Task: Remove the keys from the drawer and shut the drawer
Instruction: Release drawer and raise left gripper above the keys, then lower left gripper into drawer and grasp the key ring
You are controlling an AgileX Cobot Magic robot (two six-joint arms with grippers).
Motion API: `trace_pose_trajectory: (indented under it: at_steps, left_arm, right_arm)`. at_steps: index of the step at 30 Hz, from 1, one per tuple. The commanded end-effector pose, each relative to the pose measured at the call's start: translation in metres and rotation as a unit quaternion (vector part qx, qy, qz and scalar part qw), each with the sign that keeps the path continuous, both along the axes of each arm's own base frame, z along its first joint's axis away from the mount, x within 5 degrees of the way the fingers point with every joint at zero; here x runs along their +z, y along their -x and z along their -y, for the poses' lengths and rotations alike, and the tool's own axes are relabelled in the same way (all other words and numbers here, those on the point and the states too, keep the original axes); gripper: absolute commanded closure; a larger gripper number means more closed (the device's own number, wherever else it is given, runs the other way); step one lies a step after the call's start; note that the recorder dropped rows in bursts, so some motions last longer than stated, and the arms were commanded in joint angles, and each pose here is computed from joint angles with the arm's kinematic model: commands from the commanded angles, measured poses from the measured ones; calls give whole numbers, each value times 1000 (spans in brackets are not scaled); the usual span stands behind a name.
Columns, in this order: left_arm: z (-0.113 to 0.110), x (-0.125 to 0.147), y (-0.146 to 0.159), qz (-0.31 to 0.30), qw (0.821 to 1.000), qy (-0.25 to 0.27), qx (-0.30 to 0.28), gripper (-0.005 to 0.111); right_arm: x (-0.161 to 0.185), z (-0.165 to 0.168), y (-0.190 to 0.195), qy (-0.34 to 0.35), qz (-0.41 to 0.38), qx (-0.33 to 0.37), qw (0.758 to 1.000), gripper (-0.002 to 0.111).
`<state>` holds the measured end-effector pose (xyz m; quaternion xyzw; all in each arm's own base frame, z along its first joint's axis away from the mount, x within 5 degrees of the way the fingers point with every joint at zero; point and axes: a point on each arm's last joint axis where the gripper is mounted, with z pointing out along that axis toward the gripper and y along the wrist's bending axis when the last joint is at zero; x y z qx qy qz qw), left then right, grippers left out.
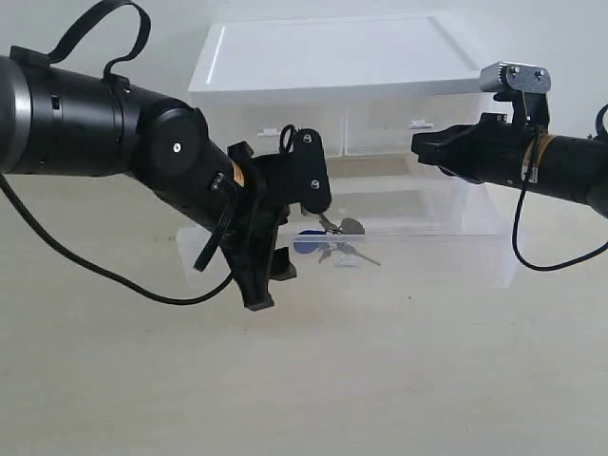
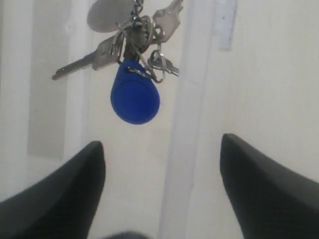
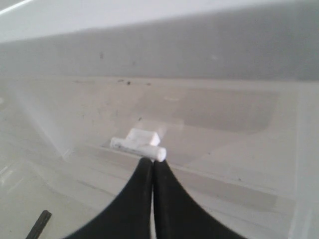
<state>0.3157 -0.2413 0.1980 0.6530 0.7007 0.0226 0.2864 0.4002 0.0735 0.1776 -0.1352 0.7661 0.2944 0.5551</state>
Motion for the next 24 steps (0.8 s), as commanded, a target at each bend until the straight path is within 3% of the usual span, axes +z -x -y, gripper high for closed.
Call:
trace_pose_trajectory:
  at_steps: [1, 6, 9, 13, 16, 19, 24]
  left_arm:
    - [0, 13, 2, 6, 999, 28, 18, 41]
    - [0, 40, 8, 22, 996, 81, 34, 41]
    - [4, 64, 10, 18, 977, 191, 92, 41]
    - [14, 76, -3, 11, 973, 209, 94, 45]
    - [23, 72, -19, -18, 976, 196, 97, 53]
    - [33, 56, -33, -64, 983, 142, 103, 52]
    - [39, 43, -57, -68, 981, 94, 153, 52]
  right_arm:
    - [6, 14, -13, -29, -6, -70, 997, 108]
    - [6, 14, -13, -26, -5, -69, 997, 108]
    - [6, 14, -13, -25, -6, -70, 997, 108]
    - [6, 14, -13, -23, -7, -71, 997, 108]
    - [5, 14, -13, -24, -9, -72, 997, 108]
    - [5, 14, -13, -24, -9, -72, 997, 108]
    - [5, 14, -13, -22, -8, -72, 997, 108]
